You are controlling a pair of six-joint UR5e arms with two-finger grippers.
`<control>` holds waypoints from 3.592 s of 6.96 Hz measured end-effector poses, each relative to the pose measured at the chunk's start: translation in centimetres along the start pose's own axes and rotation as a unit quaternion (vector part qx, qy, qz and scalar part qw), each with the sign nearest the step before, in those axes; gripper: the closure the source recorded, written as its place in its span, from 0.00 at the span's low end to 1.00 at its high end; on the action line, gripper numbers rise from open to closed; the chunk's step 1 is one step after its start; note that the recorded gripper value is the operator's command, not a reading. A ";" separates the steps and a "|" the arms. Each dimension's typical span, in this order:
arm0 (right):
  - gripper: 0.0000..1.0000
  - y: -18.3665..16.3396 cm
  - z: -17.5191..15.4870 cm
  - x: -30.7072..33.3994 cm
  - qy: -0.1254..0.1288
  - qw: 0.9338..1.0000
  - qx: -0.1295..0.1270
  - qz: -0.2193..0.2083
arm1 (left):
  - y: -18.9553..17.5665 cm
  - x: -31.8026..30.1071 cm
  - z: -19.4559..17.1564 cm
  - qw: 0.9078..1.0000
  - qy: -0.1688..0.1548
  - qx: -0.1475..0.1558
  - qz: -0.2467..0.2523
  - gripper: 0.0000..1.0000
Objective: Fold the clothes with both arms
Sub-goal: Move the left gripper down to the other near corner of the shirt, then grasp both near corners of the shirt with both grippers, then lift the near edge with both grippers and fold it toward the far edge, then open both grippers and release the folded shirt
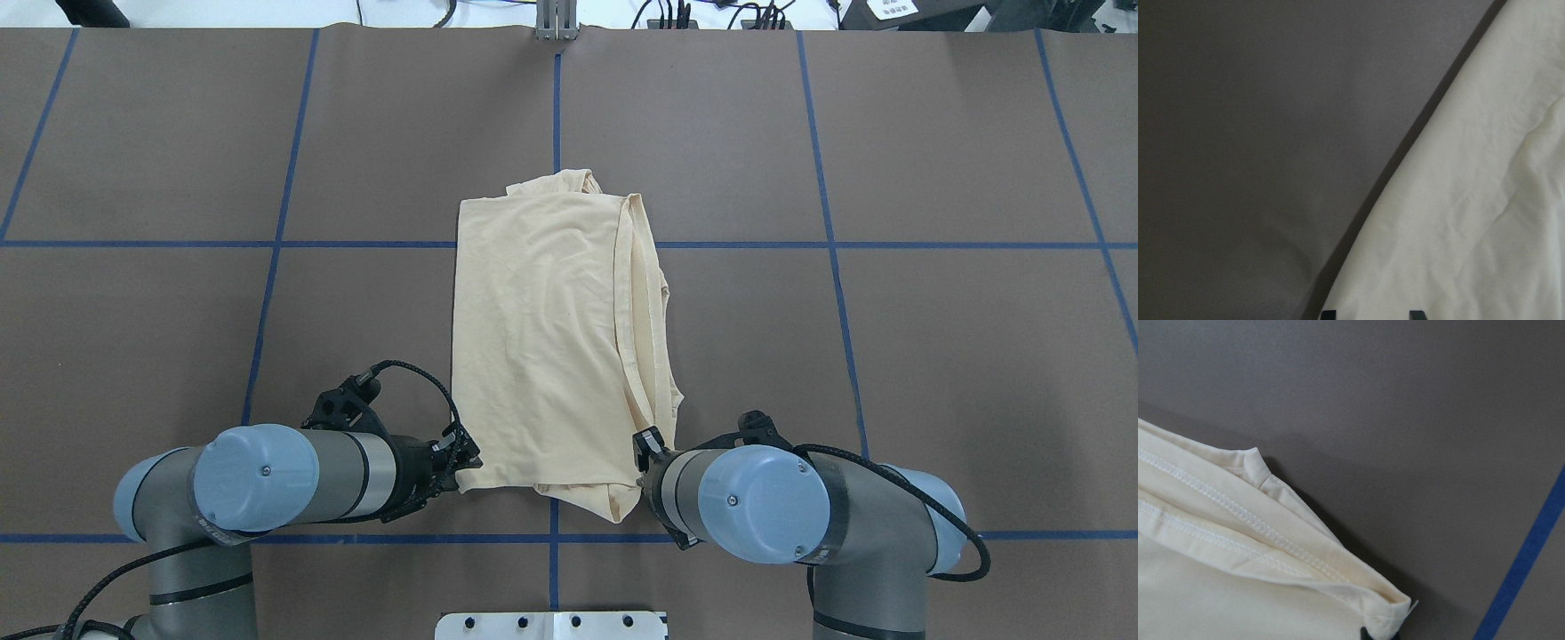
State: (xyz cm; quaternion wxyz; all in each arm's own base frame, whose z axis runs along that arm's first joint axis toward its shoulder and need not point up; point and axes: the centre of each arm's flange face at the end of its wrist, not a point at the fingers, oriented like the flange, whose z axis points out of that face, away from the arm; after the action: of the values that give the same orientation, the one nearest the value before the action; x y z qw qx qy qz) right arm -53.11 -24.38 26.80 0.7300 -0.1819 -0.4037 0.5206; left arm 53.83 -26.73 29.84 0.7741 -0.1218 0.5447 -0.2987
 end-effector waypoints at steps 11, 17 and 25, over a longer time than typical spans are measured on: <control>1.00 -1.7 -5.0 -0.4 -0.024 0.999 -0.026 0.007 | 3.9 1.9 -7.0 0.998 0.014 -0.061 0.002 1.00; 1.00 -7.1 -5.9 -17.4 -0.049 0.998 0.012 0.033 | -9.1 11.9 -9.1 0.997 0.046 0.022 0.058 1.00; 0.00 -12.4 4.6 -37.9 -0.025 0.996 0.059 -0.069 | -27.7 16.9 -1.2 0.986 0.055 0.118 0.105 0.00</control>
State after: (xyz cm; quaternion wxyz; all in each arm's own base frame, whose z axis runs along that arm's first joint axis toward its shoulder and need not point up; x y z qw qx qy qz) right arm -54.05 -64.28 22.95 0.7632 -0.0972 -0.4022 0.4963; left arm 47.51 -58.52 30.61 0.7790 0.0451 0.5570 -0.2843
